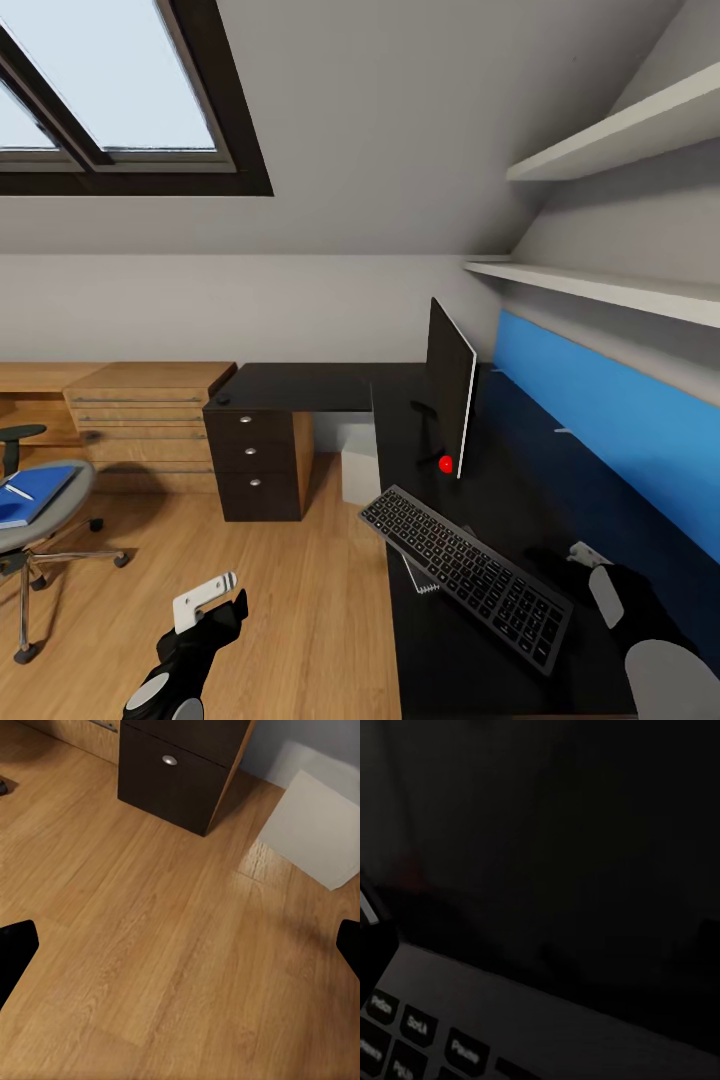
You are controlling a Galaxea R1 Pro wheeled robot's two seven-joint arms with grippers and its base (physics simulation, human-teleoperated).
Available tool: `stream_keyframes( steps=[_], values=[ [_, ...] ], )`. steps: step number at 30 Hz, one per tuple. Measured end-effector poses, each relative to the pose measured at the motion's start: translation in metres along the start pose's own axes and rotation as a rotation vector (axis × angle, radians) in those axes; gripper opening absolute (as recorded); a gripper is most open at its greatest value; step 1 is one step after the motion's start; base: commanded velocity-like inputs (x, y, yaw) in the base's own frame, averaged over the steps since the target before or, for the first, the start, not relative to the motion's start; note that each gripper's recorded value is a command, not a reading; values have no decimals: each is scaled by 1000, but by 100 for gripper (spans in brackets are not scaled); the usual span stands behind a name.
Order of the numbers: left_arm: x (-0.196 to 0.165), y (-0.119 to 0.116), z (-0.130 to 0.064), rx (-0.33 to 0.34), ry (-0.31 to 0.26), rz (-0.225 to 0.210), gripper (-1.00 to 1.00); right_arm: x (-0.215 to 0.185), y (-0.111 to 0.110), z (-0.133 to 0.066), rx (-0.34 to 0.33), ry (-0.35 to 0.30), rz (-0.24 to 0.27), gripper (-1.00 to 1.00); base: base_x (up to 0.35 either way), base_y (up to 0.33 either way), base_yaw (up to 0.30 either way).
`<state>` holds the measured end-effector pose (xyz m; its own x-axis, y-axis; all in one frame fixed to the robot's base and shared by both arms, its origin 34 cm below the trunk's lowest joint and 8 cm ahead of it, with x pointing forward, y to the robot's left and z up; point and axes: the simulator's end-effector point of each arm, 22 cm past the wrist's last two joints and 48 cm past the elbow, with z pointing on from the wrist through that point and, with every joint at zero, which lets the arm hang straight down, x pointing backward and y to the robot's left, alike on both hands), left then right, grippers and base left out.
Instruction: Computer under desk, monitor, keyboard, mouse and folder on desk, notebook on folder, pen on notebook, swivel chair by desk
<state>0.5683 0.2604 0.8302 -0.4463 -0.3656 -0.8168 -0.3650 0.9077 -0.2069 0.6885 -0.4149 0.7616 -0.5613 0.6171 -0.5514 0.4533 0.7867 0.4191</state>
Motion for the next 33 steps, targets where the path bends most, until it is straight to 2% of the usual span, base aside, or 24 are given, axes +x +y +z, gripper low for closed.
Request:
stream_keyframes(
  steps=[17, 22, 33],
  values=[
    [-1, 1, 0, -2, -1, 1, 100, 4, 3, 1, -2, 7, -3, 100, 0, 0, 0],
    [-1, 2, 0, -3, -2, 1, 100, 17, 1, 5, 2, 35, -2, 100, 0, 0, 0],
    [-1, 1, 0, -2, -4, -1, 100, 18, 2, 5, 5, 39, -18, 100, 0, 0, 0]
  ],
)
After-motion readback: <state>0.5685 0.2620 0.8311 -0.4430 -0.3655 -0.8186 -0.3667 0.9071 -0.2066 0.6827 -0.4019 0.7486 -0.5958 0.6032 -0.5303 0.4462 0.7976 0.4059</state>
